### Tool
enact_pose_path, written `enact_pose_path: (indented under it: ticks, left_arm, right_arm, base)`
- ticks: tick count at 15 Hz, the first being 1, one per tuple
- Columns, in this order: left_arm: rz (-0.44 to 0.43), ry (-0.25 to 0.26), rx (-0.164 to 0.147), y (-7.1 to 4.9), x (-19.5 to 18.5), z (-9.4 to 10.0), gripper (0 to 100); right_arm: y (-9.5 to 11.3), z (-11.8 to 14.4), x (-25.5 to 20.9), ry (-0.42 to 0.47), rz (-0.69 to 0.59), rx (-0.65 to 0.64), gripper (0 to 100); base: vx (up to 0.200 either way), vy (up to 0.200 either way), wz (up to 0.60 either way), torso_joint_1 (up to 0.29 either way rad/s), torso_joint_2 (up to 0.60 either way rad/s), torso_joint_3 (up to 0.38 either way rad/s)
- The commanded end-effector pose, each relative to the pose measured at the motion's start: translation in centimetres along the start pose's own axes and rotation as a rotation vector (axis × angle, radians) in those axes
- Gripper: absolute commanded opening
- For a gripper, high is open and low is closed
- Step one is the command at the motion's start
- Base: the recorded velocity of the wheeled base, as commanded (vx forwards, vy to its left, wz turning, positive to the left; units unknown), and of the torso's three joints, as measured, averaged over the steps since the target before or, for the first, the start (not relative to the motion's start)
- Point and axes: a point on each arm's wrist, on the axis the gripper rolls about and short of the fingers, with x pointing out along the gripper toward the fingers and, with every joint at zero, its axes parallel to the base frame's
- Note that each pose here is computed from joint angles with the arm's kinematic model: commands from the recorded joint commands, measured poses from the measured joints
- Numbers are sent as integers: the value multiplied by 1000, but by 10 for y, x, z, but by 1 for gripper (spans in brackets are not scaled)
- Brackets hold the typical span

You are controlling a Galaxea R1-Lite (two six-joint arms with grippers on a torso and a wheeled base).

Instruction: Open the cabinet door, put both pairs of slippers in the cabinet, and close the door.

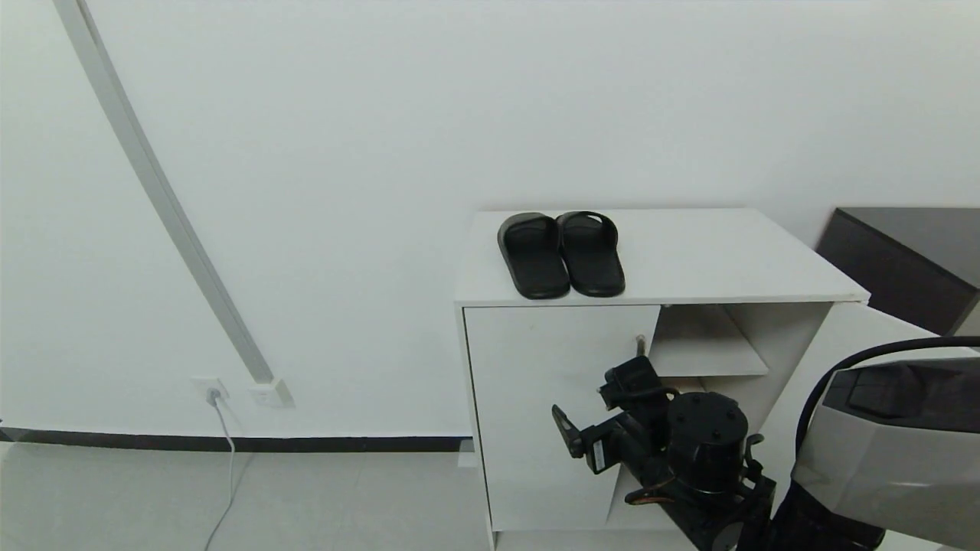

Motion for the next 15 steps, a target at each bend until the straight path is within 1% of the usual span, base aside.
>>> enact_pose_path:
  ticks: [1, 3, 5, 8, 9, 10, 12, 13, 15]
  left_arm:
    - [-1, 3, 0, 0, 0, 0, 0]
    - [1, 2, 0, 0, 0, 0, 0]
    - [1, 2, 0, 0, 0, 0, 0]
    - [1, 2, 1, 0, 0, 0, 0]
    - [1, 2, 3, 0, 0, 0, 0]
    - [1, 3, 3, 0, 0, 0, 0]
    - [1, 2, 3, 0, 0, 0, 0]
    - [-1, 2, 11, 0, 0, 0, 0]
    - [-4, 2, 24, 0, 0, 0, 0]
  right_arm:
    - [1, 1, 1, -5, 1, 2, 100]
    - [0, 1, 0, -9, -4, 1, 100]
    - [1, -2, 0, -3, -1, -9, 100]
    - [2, -12, 4, -17, -8, -58, 100]
    - [1, -8, 5, -31, -13, -60, 100]
    - [2, 2, 7, -67, -16, -47, 100]
    - [-2, 25, 9, -60, -22, -45, 100]
    - [-11, 47, 11, -9, -40, -22, 100]
    - [-17, 86, 13, 45, -48, 69, 100]
  base:
    - [0, 0, 0, 222, -554, -325]
    - [0, 0, 600, 246, -569, -322]
    - [0, 0, 0, 215, -508, -276]
    - [0, 0, 0, 67, -137, -82]
    - [0, 0, 0, 0, 0, 0]
    - [0, 0, 0, 0, 0, 0]
    - [0, 0, 0, 0, 0, 0]
    - [0, 0, 0, 0, 0, 0]
    - [0, 0, 0, 0, 0, 0]
